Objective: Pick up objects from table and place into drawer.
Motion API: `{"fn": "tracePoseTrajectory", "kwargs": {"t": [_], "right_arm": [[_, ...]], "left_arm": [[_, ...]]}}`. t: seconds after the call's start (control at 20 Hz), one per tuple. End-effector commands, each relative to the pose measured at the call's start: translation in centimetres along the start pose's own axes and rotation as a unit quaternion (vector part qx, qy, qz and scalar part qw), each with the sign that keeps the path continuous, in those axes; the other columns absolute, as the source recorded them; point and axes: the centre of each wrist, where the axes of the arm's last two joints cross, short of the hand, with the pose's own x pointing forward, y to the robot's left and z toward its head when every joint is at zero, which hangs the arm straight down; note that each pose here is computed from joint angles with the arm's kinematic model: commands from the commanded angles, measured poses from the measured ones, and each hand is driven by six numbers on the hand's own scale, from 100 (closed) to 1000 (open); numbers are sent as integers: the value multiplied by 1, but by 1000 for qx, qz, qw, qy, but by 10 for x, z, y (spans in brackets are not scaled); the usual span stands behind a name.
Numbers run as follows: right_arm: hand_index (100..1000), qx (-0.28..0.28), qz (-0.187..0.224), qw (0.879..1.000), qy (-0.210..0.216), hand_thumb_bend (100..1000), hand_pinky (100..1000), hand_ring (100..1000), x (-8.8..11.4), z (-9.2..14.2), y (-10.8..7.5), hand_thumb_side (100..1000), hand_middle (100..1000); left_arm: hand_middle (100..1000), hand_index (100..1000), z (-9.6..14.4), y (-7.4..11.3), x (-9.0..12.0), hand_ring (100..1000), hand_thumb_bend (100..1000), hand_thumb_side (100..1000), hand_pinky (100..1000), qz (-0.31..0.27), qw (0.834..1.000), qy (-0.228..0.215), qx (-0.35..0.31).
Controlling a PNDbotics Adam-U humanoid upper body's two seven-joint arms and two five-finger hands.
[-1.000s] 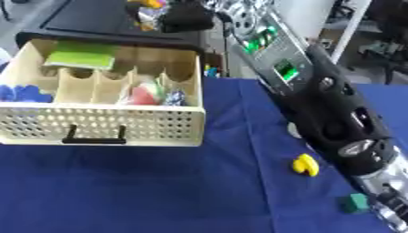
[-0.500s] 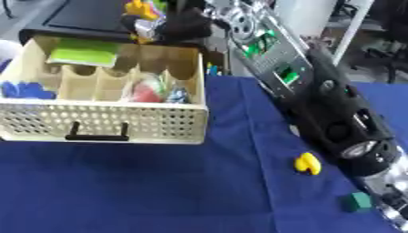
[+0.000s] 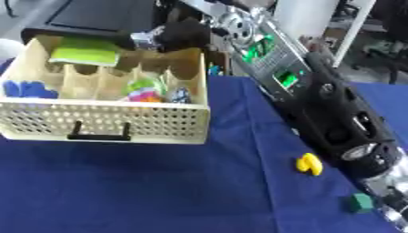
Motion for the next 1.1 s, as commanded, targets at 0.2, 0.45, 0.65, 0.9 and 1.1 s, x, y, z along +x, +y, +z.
{"fn": "tracePoseTrajectory", "kwargs": {"t": [0.2, 0.45, 0.65, 0.9, 1.1], "right_arm": [[494, -28, 9, 1000, 0, 684, 771, 863, 0, 5, -18, 691, 506], [471, -55, -8, 998, -6, 672, 770, 858, 2, 11, -26, 713, 495], [449, -102, -33, 994, -14, 657, 768, 852, 3, 24, -41, 744, 483], [427, -175, -70, 982, -18, 622, 760, 837, -1, 51, -65, 790, 466], [402, -230, -87, 969, -18, 595, 732, 806, -7, 81, -80, 800, 441]], "left_arm": [[634, 831, -8, -2, 4, 577, 213, 1000, 435, 1, 1000, -14, -13], [635, 831, -8, -1, 4, 577, 213, 1000, 436, 1, 1000, -15, -12], [635, 831, -8, 0, 5, 577, 213, 1000, 436, 0, 1000, -16, -11], [635, 831, -8, 2, 5, 577, 214, 1000, 435, -3, 1000, -17, -9], [635, 830, -7, 3, 5, 577, 214, 1000, 435, -7, 1000, -20, -7]]}}
